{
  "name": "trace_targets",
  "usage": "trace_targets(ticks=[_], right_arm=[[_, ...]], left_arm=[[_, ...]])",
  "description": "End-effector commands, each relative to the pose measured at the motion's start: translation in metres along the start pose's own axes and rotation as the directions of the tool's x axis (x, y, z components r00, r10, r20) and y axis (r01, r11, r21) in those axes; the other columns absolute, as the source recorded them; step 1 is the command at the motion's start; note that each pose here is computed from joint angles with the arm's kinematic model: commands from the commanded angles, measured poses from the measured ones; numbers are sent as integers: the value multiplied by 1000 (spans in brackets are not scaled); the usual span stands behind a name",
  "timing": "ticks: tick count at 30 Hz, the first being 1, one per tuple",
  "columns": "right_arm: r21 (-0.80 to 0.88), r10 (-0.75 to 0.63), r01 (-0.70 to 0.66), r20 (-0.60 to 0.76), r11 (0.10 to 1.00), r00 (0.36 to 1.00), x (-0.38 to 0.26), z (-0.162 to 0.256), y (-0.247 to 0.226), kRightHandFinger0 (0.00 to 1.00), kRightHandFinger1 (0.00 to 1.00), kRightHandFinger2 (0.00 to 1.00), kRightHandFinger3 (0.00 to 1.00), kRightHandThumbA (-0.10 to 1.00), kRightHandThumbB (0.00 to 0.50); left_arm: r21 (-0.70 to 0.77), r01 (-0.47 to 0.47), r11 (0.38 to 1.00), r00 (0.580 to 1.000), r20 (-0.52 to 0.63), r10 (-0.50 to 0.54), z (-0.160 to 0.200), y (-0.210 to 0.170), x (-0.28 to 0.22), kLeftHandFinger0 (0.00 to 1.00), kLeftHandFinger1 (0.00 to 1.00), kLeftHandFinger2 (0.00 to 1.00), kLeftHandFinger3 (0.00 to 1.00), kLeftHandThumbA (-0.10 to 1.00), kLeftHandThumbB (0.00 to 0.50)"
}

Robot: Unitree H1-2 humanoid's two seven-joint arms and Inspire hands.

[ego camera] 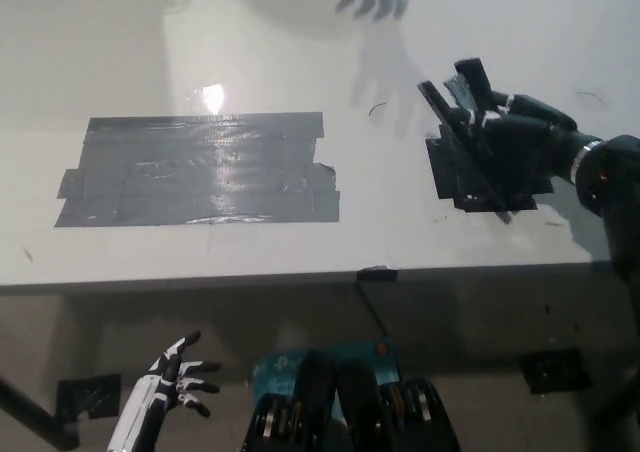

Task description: A stapler is kept on the black spot marked on the desk infront of the robot. The robot picks up the stapler using its right hand and passes it to a person

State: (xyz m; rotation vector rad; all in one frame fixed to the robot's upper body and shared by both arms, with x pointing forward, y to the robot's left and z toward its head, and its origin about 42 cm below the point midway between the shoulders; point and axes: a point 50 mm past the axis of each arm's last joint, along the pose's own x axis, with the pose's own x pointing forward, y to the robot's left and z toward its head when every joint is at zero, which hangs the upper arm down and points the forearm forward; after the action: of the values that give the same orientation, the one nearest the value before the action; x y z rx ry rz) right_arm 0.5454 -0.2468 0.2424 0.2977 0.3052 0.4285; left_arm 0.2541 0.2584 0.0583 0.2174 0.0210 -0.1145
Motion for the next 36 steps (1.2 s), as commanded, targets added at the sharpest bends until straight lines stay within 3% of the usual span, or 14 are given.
trace_targets(ticks=[1, 3, 4, 6, 12, 16, 19, 20, 24, 28, 30, 33, 35, 36], right_arm=[[26, 315, -356, 407, 934, 857, -13, 143, 119, 0, 0, 0, 0, 934, 1], [25, 335, -378, 413, 926, 847, -12, 142, 138, 0, 0, 0, 0, 958, 12], [27, 333, -377, 413, 926, 847, -10, 142, 145, 0, 0, 0, 0, 943, 29], [38, 324, -372, 414, 927, 850, -7, 143, 151, 0, 0, 0, 0, 851, 41], [46, 263, -308, 407, 950, 875, 7, 157, 177, 0, 0, 0, 0, 894, 46], [8, 251, -276, 396, 961, 883, 10, 166, 184, 0, 0, 0, 0, 942, 17], [-70, 196, -183, 386, 981, 901, 14, 175, 192, 0, 0, 0, 0, 977, 39], [-124, 87, -42, 382, 991, 920, 20, 184, 205, 0, 0, 0, 0, 900, 66], [-262, 6, 108, 401, 959, 916, 25, 189, 218, 0, 0, 0, 0, 920, 66], [-529, -66, 357, 490, 770, 869, 35, 193, 235, 0, 0, 16, 5, 1000, 54], [-609, -83, 474, 557, 636, 826, 41, 193, 245, 7, 88, 184, 61, 1000, 48], [-641, -66, 538, 608, 548, 792, 45, 194, 253, 54, 136, 278, 89, 1000, 58], [-658, -46, 573, 636, 488, 771, 47, 196, 258, 60, 125, 283, 73, 1000, 64], [-663, -36, 586, 648, 466, 761, 48, 197, 260, 12, 66, 219, 15, 1000, 65]], left_arm=[[10, 41, 999, 998, 40, -41, 15, 3, 4, 667, 870, 944, 961, 1000, 500], [8, 60, 998, 997, 45, -60, 14, 4, 4, 910, 1000, 1000, 1000, 1000, 500], [10, 67, 998, 997, 44, -67, 13, 4, 4, 948, 1000, 1000, 1000, 1000, 500], [12, 74, 997, 996, 40, -74, 13, 4, 3, 959, 1000, 1000, 1000, 1000, 500], [2, 76, 997, 997, 31, -76, 13, 3, 4, 958, 1000, 1000, 1000, 1000, 500], [7, 78, 997, 997, 28, -78, 14, 3, 5, 959, 1000, 1000, 1000, 1000, 500], [9, 80, 997, 996, 28, -80, 16, 4, 7, 957, 1000, 1000, 1000, 1000, 500], [11, 80, 997, 996, 29, -80, 17, 4, 8, 943, 1000, 1000, 1000, 1000, 500], [13, 79, 997, 996, 28, -80, 18, 4, 9, 938, 1000, 1000, 1000, 1000, 500], [12, 85, 996, 996, 29, -85, 20, 4, 12, 925, 1000, 1000, 1000, 1000, 500], [7, 85, 996, 996, 21, -85, 20, 4, 12, 913, 1000, 1000, 1000, 1000, 500], [8, 87, 996, 996, 26, -87, 21, 3, 13, 894, 1000, 1000, 1000, 1000, 500], [13, 93, 996, 995, 37, -93, 21, 3, 14, 884, 1000, 1000, 1000, 1000, 500], [13, 94, 995, 995, 40, -95, 22, 3, 15, 875, 1000, 1000, 1000, 1000, 500]])
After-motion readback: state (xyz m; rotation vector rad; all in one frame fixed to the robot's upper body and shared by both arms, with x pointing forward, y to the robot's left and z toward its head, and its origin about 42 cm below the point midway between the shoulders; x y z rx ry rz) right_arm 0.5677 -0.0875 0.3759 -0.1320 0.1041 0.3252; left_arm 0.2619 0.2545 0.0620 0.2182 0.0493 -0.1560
